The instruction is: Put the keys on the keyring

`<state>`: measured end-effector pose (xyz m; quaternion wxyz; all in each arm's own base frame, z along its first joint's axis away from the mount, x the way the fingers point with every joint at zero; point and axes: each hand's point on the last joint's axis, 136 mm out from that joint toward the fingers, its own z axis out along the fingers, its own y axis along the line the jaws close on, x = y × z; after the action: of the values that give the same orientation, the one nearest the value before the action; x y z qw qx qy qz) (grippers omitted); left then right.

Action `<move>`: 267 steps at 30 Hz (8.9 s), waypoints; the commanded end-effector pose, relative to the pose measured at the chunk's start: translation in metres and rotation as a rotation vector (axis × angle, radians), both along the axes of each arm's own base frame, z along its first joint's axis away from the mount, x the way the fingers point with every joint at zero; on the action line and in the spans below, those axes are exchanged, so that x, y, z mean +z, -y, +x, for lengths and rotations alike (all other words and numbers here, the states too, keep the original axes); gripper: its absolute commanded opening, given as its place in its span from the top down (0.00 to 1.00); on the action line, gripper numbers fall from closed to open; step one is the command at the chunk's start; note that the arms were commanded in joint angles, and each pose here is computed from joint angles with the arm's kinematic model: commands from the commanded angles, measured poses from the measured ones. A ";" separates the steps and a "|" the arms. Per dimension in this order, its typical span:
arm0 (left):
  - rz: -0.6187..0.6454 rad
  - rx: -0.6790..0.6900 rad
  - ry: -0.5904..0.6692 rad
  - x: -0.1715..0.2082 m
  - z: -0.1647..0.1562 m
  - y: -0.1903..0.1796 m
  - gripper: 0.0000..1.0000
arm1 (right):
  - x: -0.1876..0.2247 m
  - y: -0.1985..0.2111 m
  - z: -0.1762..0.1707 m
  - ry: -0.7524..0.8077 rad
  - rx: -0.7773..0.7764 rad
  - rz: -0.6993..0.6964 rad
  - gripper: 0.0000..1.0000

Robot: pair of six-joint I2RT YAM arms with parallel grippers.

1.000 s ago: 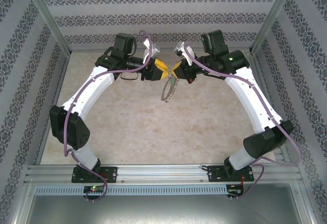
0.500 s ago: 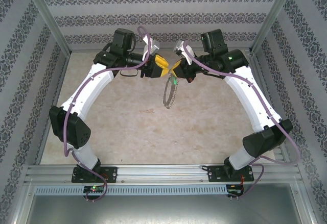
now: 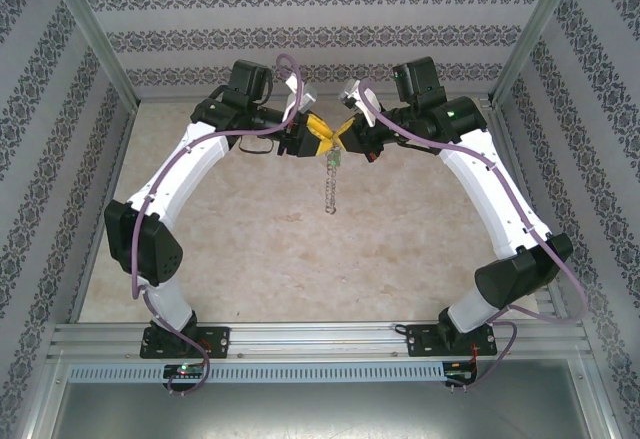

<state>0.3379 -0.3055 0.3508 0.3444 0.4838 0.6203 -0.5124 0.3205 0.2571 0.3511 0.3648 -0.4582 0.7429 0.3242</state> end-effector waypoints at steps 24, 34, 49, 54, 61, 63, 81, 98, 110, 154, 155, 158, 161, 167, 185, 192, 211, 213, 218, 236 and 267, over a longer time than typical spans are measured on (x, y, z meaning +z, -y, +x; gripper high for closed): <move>-0.033 -0.094 0.034 0.009 -0.017 0.009 1.00 | 0.021 -0.007 0.006 0.056 0.004 0.048 1.00; -0.045 -0.095 0.047 0.014 -0.014 0.010 1.00 | 0.055 0.029 0.007 0.089 -0.131 0.226 0.55; -0.058 -0.096 0.063 0.027 -0.017 0.009 1.00 | -0.011 0.031 -0.027 -0.033 -0.081 0.365 0.51; -0.060 -0.098 0.070 0.030 -0.020 0.008 1.00 | -0.023 0.027 -0.027 -0.064 -0.066 0.402 0.47; -0.064 -0.102 0.069 0.031 -0.021 0.008 1.00 | -0.029 0.019 -0.023 -0.076 -0.037 0.403 0.46; -0.067 -0.105 0.070 0.032 -0.022 0.008 1.00 | -0.027 0.016 -0.024 -0.076 -0.021 0.404 0.45; -0.087 -0.134 0.066 0.038 -0.028 0.008 1.00 | -0.024 -0.004 -0.023 -0.063 0.030 0.393 0.45; -0.088 -0.134 0.072 0.039 -0.028 0.007 1.00 | -0.028 -0.013 -0.015 -0.066 0.000 0.380 0.75; -0.070 -0.106 0.073 0.035 -0.022 0.007 1.00 | -0.036 0.006 -0.021 -0.077 -0.083 0.292 1.00; -0.070 -0.095 0.062 0.029 -0.017 0.009 1.00 | 0.014 0.028 -0.021 -0.012 -0.090 0.296 1.00; -0.070 -0.096 0.062 0.029 -0.017 0.009 1.00 | 0.016 0.027 -0.022 -0.012 -0.083 0.300 1.00; -0.070 -0.094 0.064 0.030 -0.017 0.009 1.00 | 0.019 0.024 -0.024 -0.014 -0.062 0.305 1.00; -0.069 -0.095 0.060 0.029 -0.017 0.009 1.00 | 0.021 0.019 -0.026 -0.012 -0.043 0.303 1.00; -0.072 -0.094 0.062 0.030 -0.016 0.010 1.00 | 0.019 0.010 -0.028 -0.021 -0.015 0.269 1.00; -0.053 -0.042 0.090 0.028 -0.010 0.009 1.00 | -0.026 0.014 -0.016 -0.113 -0.105 0.104 1.00; -0.056 -0.026 0.101 0.030 -0.006 0.010 1.00 | -0.048 0.026 -0.020 -0.165 -0.154 0.112 1.00; -0.061 -0.013 0.081 0.029 -0.001 0.012 1.00 | -0.015 0.028 -0.015 -0.098 -0.184 0.170 1.00; -0.056 0.024 0.072 0.026 0.007 0.013 1.00 | -0.010 0.029 -0.014 -0.099 -0.192 0.184 1.00; -0.051 0.097 0.052 0.018 0.024 0.015 0.92 | -0.003 0.031 -0.006 -0.131 -0.234 0.194 1.00; -0.182 0.487 -0.084 0.018 0.069 -0.022 0.57 | -0.015 0.047 0.028 -0.277 -0.377 0.167 1.00; -0.649 0.759 -1.259 -0.011 0.066 -0.036 0.18 | -0.005 0.039 0.054 -0.277 -0.368 0.177 1.00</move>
<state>0.4071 -0.2551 0.3184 0.2412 -0.2438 0.6822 -0.6458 0.3732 0.2126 0.3308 0.3389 -0.2258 0.8388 0.3613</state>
